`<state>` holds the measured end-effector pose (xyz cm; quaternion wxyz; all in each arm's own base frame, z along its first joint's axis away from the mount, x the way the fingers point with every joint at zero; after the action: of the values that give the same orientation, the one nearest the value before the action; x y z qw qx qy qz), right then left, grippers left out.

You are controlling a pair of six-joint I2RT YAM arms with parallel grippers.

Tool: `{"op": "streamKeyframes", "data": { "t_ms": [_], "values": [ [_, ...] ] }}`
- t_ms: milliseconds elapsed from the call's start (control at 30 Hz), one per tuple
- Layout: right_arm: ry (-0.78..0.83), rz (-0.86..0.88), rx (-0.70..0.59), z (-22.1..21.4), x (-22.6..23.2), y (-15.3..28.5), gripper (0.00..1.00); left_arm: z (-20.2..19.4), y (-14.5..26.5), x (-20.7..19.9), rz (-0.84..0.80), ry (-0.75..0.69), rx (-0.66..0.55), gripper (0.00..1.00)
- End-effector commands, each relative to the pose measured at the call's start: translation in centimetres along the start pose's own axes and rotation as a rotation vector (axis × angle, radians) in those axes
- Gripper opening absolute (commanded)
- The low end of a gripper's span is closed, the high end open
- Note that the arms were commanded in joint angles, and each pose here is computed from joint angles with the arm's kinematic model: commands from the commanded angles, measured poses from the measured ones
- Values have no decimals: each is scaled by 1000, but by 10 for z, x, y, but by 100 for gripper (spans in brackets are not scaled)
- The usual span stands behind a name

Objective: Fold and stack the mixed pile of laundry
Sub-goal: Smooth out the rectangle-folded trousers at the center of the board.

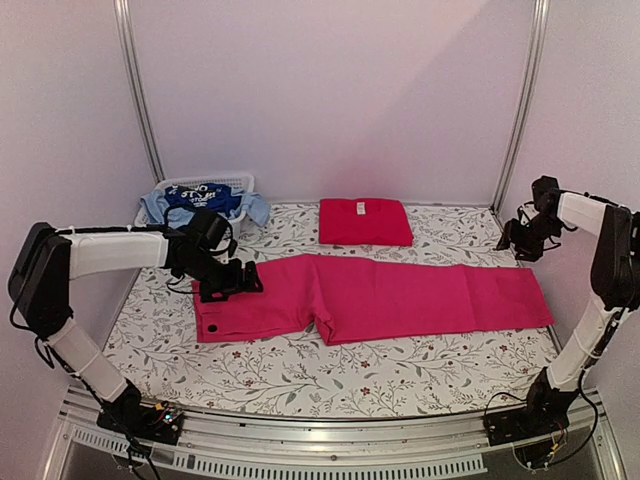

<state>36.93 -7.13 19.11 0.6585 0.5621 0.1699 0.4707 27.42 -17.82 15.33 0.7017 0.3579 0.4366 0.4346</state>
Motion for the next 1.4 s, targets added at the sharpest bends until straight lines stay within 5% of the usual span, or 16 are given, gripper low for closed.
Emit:
{"op": "streamKeyframes", "data": {
  "t_ms": [0,200,367,667,800,867,1033,1267,1367],
  "values": [
    [105,143,63,-29,37,13,62,-3,-2,25,10,106,51,100],
    [175,292,247,-77,53,-3,62,-28,-27,62,57,215,174,100],
    [170,295,383,-102,39,-26,62,-28,-21,132,329,305,179,100],
    [116,207,323,-85,24,-24,62,22,16,171,626,177,123,100],
    [36,237,242,-63,9,-9,63,53,44,107,294,2,-186,100],
    [27,232,217,-55,6,-5,63,55,38,73,160,-61,-228,100],
    [-4,172,183,-41,-9,-5,64,34,-11,60,18,26,-75,96],
    [-145,73,123,-26,-61,-3,66,-2,-38,110,199,186,94,87],
    [-157,134,154,-30,-60,-7,60,6,-27,103,241,70,51,85]
  ]
}}
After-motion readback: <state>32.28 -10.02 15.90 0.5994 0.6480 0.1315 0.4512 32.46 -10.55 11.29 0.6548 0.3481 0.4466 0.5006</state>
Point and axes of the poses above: each gripper's point midway between its finger pads, its own y axis back along the fingers, its own x axis along the line the jaws close on, z = x × y, the point moved 10 cm from there along y, back along the fingers, and after that the axes turned 11 degrees about -y, right-handed, at the moved point
